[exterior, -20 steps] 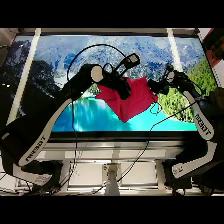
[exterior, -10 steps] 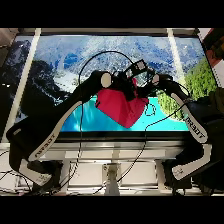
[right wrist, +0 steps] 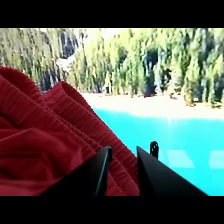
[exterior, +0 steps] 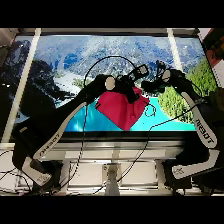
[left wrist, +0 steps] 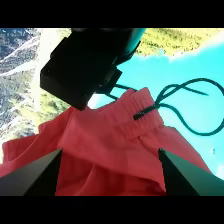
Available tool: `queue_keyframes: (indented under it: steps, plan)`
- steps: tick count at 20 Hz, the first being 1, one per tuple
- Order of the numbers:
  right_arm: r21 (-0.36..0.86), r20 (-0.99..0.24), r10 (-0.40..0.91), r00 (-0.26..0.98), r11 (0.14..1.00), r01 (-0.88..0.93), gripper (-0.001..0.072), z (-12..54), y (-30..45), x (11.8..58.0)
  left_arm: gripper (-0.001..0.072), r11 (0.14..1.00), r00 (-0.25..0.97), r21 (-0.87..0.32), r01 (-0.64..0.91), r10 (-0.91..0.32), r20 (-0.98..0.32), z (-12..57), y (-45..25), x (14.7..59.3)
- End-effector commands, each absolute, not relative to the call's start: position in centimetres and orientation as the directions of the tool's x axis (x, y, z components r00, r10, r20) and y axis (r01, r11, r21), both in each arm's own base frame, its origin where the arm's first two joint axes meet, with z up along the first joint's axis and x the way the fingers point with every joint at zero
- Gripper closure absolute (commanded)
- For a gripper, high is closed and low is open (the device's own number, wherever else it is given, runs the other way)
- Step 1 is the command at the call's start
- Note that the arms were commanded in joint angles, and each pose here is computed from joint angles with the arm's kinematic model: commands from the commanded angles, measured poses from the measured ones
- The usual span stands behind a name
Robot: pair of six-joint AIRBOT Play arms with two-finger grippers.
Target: Fold the clothes and pants, and hang the long-sleeved shirts on hangers.
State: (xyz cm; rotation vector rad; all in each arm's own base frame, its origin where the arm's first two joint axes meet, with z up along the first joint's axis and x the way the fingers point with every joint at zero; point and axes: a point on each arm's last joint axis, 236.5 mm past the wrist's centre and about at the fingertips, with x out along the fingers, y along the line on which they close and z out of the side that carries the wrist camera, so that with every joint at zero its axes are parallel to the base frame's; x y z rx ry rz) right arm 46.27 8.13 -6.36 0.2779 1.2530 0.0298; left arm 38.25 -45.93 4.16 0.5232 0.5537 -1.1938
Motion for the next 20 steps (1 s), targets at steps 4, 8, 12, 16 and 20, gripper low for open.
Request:
queue_keyframes:
  steps: [4,8,12,16,20]
  plan:
    - [0.174,-0.917,0.113,0.383,0.977,0.127,0.0461,-2.3,3.6,46.6,0.0007,0.319,0.255,-0.019,0.948,-0.790,-0.558,7.6,-47.4,37.5]
    - [0.205,-0.919,0.213,0.333,0.977,-0.059,0.0466,0.4,5.6,45.0,0.0010,0.360,0.323,0.032,0.933,-0.790,-0.521,11.1,-45.1,39.3]
    - [0.432,-0.861,0.466,0.205,0.882,-0.191,0.0694,2.0,13.9,41.9,0.0010,0.418,0.406,0.077,0.905,-0.797,-0.448,16.6,-41.9,40.9]
    - [0.444,-0.864,0.496,0.090,0.833,-0.331,0.0695,1.9,20.0,38.3,0.0010,0.481,0.495,0.133,0.867,-0.795,-0.351,23.3,-38.0,41.4]
    - [0.343,-0.897,0.437,0.070,0.786,-0.515,0.0695,0.1,25.9,35.7,0.0010,0.514,0.537,0.156,0.843,-0.788,-0.303,26.3,-35.8,41.5]
